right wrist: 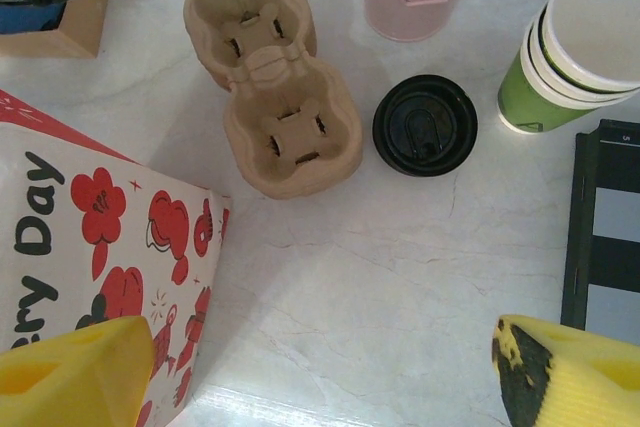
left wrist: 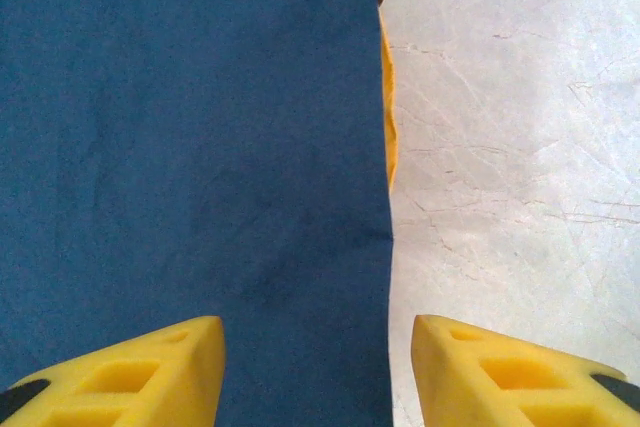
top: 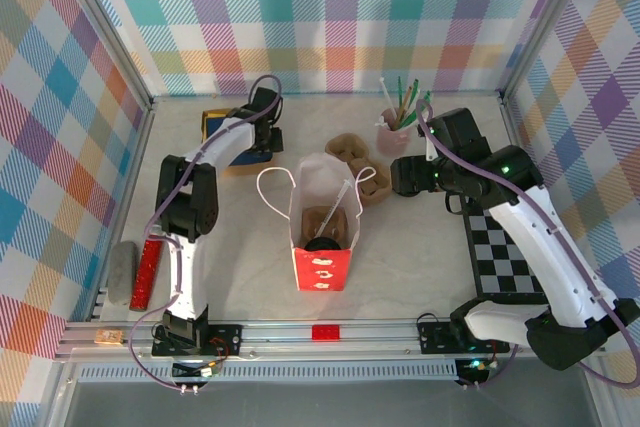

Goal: Pack the takeout coffee

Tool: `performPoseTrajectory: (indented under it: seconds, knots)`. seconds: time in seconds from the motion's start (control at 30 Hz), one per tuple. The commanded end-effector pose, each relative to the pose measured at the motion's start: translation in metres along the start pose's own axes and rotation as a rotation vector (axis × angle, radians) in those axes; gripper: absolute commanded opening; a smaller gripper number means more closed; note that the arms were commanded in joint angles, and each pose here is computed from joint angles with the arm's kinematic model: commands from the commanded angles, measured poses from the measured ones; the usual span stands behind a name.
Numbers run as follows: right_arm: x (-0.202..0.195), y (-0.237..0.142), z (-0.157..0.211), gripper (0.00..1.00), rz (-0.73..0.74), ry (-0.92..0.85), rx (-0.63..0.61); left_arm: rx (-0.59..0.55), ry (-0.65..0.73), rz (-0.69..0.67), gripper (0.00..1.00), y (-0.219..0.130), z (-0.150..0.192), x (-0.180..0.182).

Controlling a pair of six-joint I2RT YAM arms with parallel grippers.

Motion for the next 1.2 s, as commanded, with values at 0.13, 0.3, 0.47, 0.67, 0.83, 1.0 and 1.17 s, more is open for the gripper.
performPoseTrajectory:
  seconds: [0.13, 0.3, 0.47, 0.67, 0.83, 1.0, 1.17]
  knots:
    - [0.000, -0.001, -0.003, 0.87, -0.023, 0.007, -0.021, 0.047, 0.048, -0.041, 0.42, 0.006, 0.007, -0.001]
    - [-0.001, -0.002, -0.004, 0.87, -0.022, 0.011, -0.026, 0.064, 0.056, -0.042, 0.39, 0.007, 0.008, -0.003]
    - [-0.002, -0.002, -0.003, 0.87, -0.024, 0.017, -0.030, 0.066, 0.056, -0.040, 0.30, 0.004, 0.008, -0.003]
    - [-0.002, -0.003, -0.003, 0.87, -0.026, 0.019, -0.031, 0.062, 0.059, -0.040, 0.28, -0.002, 0.005, -0.003]
    - [-0.002, -0.004, -0.003, 0.86, -0.031, 0.025, -0.032, 0.065, 0.065, -0.048, 0.28, -0.007, 0.005, -0.001]
    - [-0.002, -0.005, -0.003, 0.86, -0.034, 0.026, -0.035, 0.079, 0.070, -0.053, 0.28, -0.007, 0.010, 0.001]
    - [-0.002, -0.006, -0.004, 0.85, -0.036, 0.031, -0.040, 0.086, 0.071, -0.055, 0.26, -0.009, 0.012, 0.002]
Point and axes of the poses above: each hand's point on the last joint's axis, 136 mm out from that joint toward the fingers, its own y axis out along the fingers, its own x axis along the line the jaws close on, z = x × y, the point moved 2 cm from there along -y, back along the fingers, and after that the axes turned 7 degrees about y, right-handed, at the moved point
